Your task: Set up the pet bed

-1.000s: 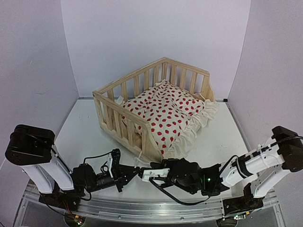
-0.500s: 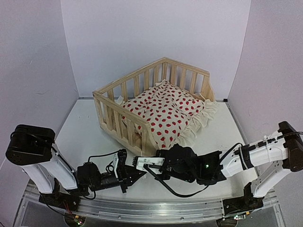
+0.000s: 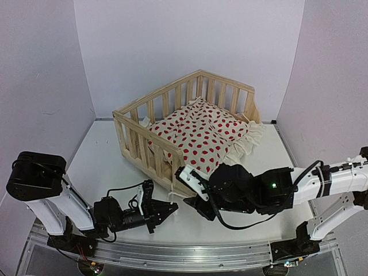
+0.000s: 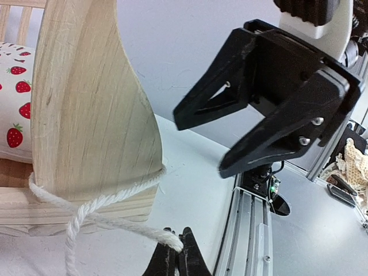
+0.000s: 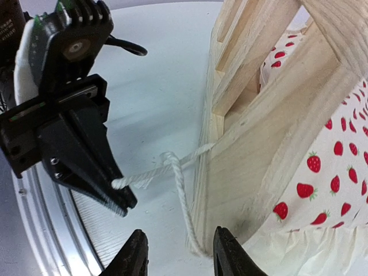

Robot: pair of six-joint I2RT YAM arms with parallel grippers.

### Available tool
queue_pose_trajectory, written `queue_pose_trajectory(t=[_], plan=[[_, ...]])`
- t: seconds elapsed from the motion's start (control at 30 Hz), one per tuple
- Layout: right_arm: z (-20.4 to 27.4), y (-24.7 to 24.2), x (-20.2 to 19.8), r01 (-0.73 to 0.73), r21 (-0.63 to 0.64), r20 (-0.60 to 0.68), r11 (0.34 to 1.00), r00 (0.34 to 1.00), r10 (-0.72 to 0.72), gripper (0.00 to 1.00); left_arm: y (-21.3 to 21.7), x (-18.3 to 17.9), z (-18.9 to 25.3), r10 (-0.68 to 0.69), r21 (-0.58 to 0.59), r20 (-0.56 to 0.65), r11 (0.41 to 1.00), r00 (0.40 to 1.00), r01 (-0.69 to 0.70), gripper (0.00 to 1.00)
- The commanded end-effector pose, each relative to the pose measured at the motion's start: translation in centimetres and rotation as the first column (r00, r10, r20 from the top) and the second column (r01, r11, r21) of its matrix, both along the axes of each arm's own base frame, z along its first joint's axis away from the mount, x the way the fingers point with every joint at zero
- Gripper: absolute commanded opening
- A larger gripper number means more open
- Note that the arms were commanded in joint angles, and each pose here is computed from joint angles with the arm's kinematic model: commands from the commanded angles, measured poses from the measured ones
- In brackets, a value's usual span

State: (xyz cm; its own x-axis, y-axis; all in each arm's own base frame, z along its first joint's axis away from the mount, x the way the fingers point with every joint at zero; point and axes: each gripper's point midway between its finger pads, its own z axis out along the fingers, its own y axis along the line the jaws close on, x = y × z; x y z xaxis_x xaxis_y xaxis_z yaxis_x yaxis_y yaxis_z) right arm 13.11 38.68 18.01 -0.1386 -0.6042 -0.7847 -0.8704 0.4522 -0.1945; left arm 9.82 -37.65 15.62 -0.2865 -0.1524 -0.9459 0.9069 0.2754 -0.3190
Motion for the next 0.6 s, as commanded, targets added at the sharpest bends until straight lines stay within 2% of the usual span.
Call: queue_pose_trajectory(t=[0.0,0.1,0.2,0.3,0.37,0.43,0.5,0.57], plan=[[-0.4,-0.6,-3.8,0.025,0.093,-0.17,0.995,0.985,-0.009,0.44,-0.1,0.3,2.1,0.021,-0.063,-0.007,0.998,1.0,-0.022,0.0],[-1.8,-0.5,-4.9,-0.042,0.165,-0.121,0.985,0.991,0.063,0.49,0.1,0.5,2.1,0.031,-0.064,-0.013,0.997,0.999,-0.032,0.0],[-2.5,0.6,-4.7,-0.117,0.27,0.019,0.956,0.993,0.116,0.57,0.2,0.6,1.9,0.039,-0.058,-0.017,0.997,0.999,-0.04,0.0],[-4.1,1.9,-3.7,-0.142,0.303,0.155,0.942,0.983,0.098,0.65,0.0,0.7,1.8,0.044,-0.059,-0.018,0.997,0.999,-0.045,0.0],[-4.6,2.7,-2.7,-0.142,0.348,0.241,0.926,0.969,0.058,0.73,0.0,0.7,1.8,0.044,-0.057,-0.019,0.997,0.999,-0.045,0.0],[-4.7,3.8,-1.7,-0.124,0.39,0.284,0.913,0.959,0.009,0.75,0.0,0.8,1.7,0.046,-0.053,-0.02,0.997,0.999,-0.048,0.0],[-5.4,4.4,-0.6,-0.092,0.425,0.278,0.901,0.96,-0.033,0.7,0.0,0.8,1.7,0.05,-0.054,-0.02,0.997,0.999,-0.051,0.0],[-5.9,4.7,0.1,-0.062,0.451,0.285,0.891,0.955,-0.077,0.71,0.1,0.9,1.9,0.051,-0.058,-0.016,0.997,0.999,-0.052,0.0]])
